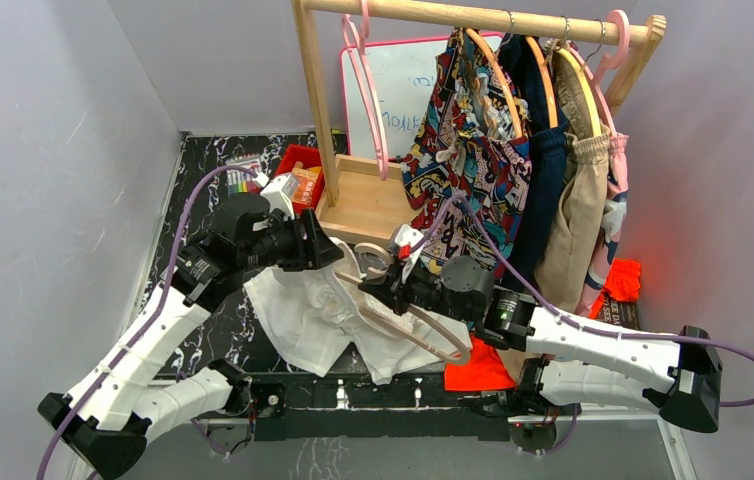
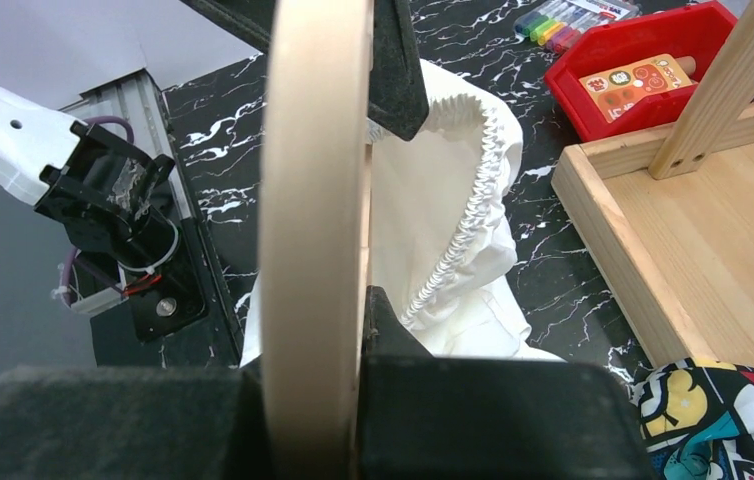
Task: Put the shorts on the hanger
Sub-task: Hang the shorts on the hanger.
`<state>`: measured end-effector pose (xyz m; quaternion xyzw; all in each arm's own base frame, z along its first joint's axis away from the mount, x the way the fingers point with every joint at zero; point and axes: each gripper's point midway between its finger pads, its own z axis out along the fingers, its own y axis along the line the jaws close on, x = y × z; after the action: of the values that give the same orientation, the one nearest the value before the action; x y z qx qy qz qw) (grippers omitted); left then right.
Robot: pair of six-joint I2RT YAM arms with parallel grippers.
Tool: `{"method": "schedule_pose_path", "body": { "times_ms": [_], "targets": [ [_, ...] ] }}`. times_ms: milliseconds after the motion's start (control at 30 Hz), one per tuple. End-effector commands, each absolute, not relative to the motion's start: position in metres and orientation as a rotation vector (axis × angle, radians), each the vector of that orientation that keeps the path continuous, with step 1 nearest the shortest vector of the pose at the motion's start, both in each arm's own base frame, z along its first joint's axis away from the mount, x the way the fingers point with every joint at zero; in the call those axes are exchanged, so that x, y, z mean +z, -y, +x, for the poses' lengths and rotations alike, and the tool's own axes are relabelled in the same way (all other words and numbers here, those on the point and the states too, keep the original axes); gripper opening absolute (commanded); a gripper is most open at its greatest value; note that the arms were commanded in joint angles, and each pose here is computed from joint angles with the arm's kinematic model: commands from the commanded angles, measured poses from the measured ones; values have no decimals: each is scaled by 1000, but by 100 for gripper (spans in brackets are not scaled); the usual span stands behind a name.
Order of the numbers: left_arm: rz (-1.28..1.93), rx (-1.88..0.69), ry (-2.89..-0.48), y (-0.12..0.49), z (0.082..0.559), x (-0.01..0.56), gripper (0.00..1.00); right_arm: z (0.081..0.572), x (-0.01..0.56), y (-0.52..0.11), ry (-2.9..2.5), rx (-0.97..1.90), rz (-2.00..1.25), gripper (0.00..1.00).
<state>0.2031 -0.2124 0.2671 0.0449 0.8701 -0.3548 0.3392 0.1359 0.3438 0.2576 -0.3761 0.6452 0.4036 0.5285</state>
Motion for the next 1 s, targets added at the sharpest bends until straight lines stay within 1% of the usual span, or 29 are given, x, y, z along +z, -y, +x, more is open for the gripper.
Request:
{"method": "schedule_pose_path", "body": {
  "times_ms": [0,67,333,500,733,800,967],
  "targets": [
    [128,-946,-2202,209,199,290,62,139,304,-342,-1402,1020,-775,0],
    [130,-936,-2188,206,198,293,67,140,302,-341,-1407,1018,-765,0],
    [93,-816,-2124,176,192,306,77,148,301,-333,-1419,987,-697,0],
    [75,-776,-2117,166,188,300,77,154,314,-326,-1379,981,-631,0],
    [90,-861,-2155,182,186,293,75,141,365,-324,-1253,1094,-587,0],
    [103,-915,-2150,191,186,295,75,142,368,-325,-1253,1092,-592,0],
    [147,-1017,-2127,208,186,304,75,148,350,-330,-1305,1052,-606,0]
  ]
}}
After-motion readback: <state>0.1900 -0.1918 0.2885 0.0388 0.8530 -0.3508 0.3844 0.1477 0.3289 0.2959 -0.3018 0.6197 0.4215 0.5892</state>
